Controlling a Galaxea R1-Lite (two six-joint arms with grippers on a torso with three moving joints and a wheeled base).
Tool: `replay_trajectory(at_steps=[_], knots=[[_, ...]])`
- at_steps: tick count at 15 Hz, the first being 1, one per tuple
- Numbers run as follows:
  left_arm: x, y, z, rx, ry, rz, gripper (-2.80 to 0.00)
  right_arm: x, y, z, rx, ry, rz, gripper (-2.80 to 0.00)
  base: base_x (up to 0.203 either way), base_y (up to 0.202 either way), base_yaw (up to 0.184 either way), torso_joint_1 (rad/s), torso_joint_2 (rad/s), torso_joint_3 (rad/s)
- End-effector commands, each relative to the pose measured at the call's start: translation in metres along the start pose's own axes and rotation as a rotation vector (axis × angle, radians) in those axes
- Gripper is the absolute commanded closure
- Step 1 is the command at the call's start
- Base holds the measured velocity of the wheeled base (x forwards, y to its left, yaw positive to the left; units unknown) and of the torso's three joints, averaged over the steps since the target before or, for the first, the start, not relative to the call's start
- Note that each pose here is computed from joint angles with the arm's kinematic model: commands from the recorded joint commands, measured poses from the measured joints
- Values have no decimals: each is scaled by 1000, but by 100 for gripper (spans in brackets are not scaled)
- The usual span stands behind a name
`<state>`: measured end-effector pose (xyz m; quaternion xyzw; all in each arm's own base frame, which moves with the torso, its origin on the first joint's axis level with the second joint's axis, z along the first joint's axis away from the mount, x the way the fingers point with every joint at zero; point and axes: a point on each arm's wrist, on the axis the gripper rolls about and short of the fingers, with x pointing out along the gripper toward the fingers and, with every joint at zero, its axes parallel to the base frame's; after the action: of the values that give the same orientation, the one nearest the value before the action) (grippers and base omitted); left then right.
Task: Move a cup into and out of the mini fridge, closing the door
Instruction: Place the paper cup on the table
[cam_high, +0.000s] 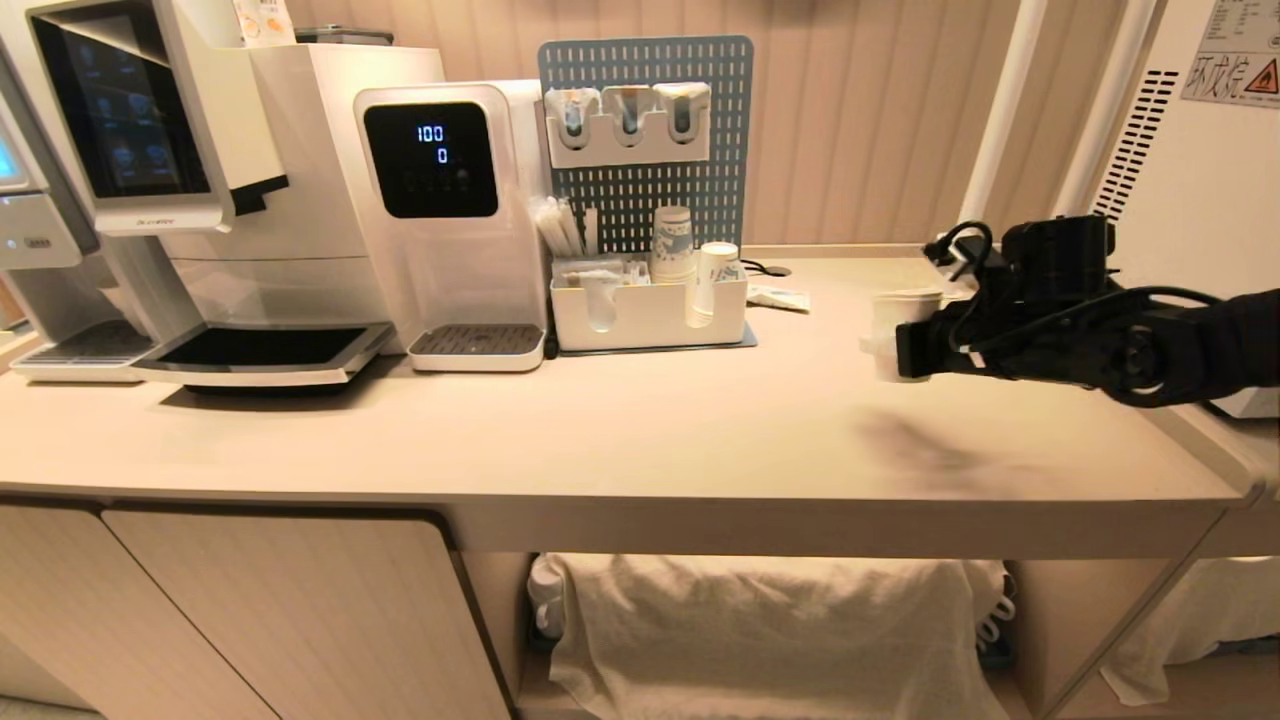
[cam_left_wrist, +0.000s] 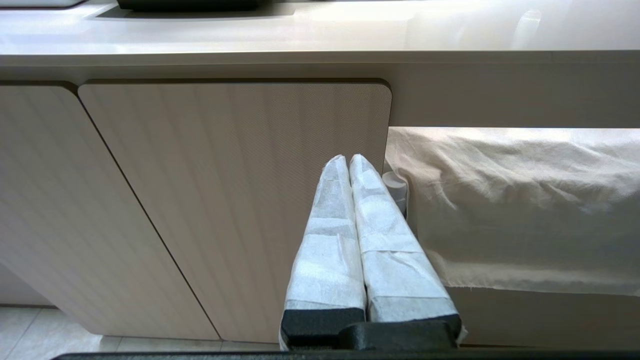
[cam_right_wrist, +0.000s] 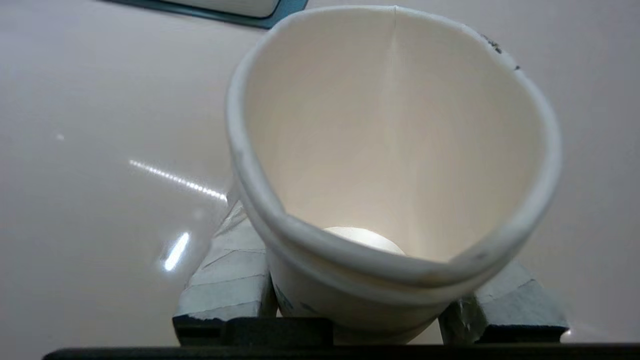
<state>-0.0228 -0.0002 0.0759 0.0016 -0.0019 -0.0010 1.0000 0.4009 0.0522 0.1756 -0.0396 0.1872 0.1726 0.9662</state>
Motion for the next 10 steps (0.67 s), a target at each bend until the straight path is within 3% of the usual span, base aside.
replay_trajectory(at_steps=[1,8,9,10], knots=[[0,0,0,0,-1,0,0,34,-5,-26,-29,-88,-9,0,0,0,0,0,0,0],[0,0,0,0,-1,0,0,71,-10,-66,-48,-200,-39,0,0,0,0,0,0,0],[0,0,0,0,-1,0,0,73,-11,-70,-42,-195,-43,-202,0,0,0,0,0,0],[0,0,0,0,-1,0,0,73,-11,-69,-43,-198,-47,-280,0,0,0,0,0,0]])
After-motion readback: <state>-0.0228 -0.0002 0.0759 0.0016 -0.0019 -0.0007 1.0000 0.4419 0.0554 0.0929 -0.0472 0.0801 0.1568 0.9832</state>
